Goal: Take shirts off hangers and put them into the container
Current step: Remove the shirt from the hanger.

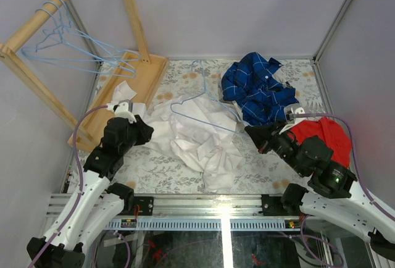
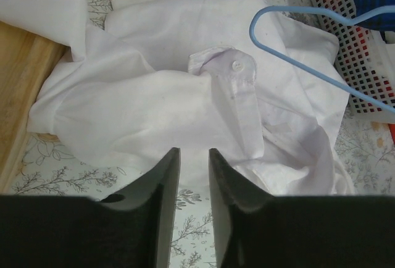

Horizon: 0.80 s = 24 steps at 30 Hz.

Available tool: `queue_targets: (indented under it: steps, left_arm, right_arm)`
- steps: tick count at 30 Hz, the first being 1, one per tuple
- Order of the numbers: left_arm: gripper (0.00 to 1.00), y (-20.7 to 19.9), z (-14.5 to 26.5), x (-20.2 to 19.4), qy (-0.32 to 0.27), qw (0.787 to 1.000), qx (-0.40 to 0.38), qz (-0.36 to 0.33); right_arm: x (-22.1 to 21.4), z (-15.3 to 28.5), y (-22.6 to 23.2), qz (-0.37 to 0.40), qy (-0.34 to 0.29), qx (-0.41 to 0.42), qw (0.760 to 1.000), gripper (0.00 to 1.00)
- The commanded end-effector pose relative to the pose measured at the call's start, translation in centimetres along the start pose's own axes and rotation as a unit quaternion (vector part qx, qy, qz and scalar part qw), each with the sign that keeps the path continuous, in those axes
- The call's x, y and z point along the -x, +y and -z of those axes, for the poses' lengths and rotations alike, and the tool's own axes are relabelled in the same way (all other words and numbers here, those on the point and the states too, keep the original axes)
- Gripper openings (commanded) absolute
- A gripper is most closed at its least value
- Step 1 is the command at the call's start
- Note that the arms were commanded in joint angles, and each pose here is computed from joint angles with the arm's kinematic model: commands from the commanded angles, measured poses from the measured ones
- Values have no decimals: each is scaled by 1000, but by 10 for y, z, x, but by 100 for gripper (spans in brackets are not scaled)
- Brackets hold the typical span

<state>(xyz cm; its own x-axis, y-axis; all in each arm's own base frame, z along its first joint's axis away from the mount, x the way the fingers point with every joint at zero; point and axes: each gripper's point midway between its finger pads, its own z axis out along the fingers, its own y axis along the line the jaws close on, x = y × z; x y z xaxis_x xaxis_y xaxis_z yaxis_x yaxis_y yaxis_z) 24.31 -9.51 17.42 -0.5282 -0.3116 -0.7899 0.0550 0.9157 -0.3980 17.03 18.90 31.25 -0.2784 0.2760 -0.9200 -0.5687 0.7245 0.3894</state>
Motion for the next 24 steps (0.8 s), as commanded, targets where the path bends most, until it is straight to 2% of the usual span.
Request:
queue_targets:
  steps: [1, 4, 9, 12, 15, 18, 24]
  left_arm:
    - [33, -2, 3, 11, -19, 1000, 0, 3]
    - [51, -2, 4, 11, -18, 1000, -2, 4]
    - [63, -4, 6, 13, -21, 1000, -4, 5]
    - [65, -4, 7, 15, -26, 1000, -5, 4]
    - [72, -3, 9, 16, -33, 999, -1, 8]
    - [77, 1, 11, 18, -41, 999, 10, 13]
    - [82, 1, 12, 19, -44, 999, 9, 17]
  right_arm:
    - [37, 6, -1, -11, -60, -16, 998, 0]
    - [35, 3, -13, -14, -76, -44, 996, 0]
    - [42, -11, -4, -32, -108, -24, 993, 0]
    - [47, -20, 9, -25, -112, 1, 993, 0]
    - [63, -20, 36, -1, -130, 66, 989, 0]
    - [85, -10, 55, 15, -158, 111, 981, 0]
    - [116, 16, 82, 27, -215, 185, 958, 0]
